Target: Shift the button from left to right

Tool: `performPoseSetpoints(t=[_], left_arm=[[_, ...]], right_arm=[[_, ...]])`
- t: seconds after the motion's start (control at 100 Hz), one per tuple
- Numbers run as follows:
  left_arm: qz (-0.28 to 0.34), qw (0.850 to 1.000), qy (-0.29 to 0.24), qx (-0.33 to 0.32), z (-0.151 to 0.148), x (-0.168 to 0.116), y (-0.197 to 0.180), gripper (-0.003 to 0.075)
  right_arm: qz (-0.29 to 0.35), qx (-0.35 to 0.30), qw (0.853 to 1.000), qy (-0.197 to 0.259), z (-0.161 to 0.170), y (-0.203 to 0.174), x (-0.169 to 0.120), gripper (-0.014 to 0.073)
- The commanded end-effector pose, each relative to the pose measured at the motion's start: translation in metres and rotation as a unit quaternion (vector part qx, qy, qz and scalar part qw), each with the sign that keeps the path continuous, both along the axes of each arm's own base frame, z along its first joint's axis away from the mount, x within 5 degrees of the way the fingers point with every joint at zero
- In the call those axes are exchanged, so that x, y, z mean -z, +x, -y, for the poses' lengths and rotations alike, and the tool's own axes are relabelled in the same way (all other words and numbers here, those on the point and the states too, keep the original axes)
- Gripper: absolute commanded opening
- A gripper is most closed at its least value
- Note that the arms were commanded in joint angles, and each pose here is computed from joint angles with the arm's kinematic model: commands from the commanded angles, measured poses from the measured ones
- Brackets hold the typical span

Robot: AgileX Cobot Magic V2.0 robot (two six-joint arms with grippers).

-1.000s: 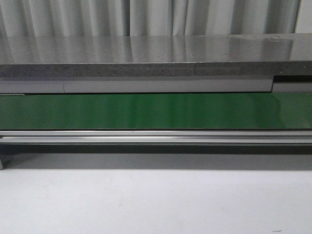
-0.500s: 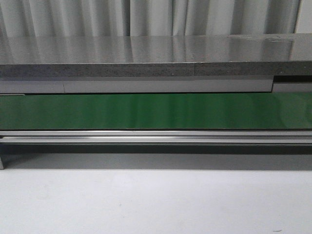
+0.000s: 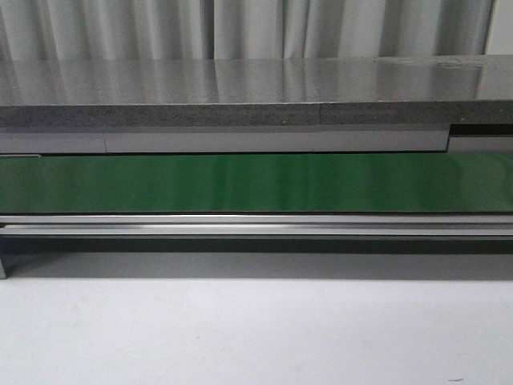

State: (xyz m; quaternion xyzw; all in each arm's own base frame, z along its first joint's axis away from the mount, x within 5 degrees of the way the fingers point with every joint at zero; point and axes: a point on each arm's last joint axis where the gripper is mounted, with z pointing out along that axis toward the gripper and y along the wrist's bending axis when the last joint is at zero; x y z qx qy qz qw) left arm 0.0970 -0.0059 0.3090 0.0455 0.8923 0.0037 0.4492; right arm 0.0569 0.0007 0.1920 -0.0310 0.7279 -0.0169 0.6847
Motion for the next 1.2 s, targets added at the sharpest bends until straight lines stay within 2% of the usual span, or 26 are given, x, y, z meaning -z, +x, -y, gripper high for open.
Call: performPoseSetpoints(t=[0.0,0.1,0.22,0.29,0.57,0.8,0.99,1.19], left_arm=[[0.040,0.999,-0.012,-0.001,0.001,-0.014,0.004,0.0064],[0.040,0.999,-0.012,-0.001,0.001,-0.014,0.004,0.0223],[0.041,0.999,-0.010,-0.001,0.001,-0.014,0.004,0.0476],[0.046,0.999,-0.010,-0.001,0.001,-0.015,0.005,0.0549],[0.032,0.999,-0.006,-0.002,0.001,-0.022,0.012,0.0559],[0.020,0.998,0.035,-0.039,-0.007,-0.050,0.053,0.0559],[-0.004,0.993,0.042,-0.113,-0.034,-0.060,0.097,0.0559],[-0.052,0.984,0.044,-0.166,-0.069,-0.038,0.143,0.0559]], right_arm=[[0.050,-0.001,0.999,-0.004,0.000,-0.001,-0.008,-0.0068],[0.050,-0.001,0.999,-0.004,0.000,-0.001,-0.008,-0.0068],[0.050,-0.001,0.999,-0.004,0.000,-0.001,-0.008,-0.0068],[0.050,-0.001,0.999,-0.004,0.000,-0.001,-0.008,-0.0068],[0.050,-0.001,0.999,-0.004,0.000,-0.001,-0.008,-0.0068],[0.050,-0.001,0.999,-0.004,0.000,-0.001,-0.008,-0.0068],[0.050,-0.001,0.999,-0.004,0.000,-0.001,-0.008,-0.0068],[0.050,-0.001,0.999,-0.004,0.000,-0.001,-0.008,-0.0068]])
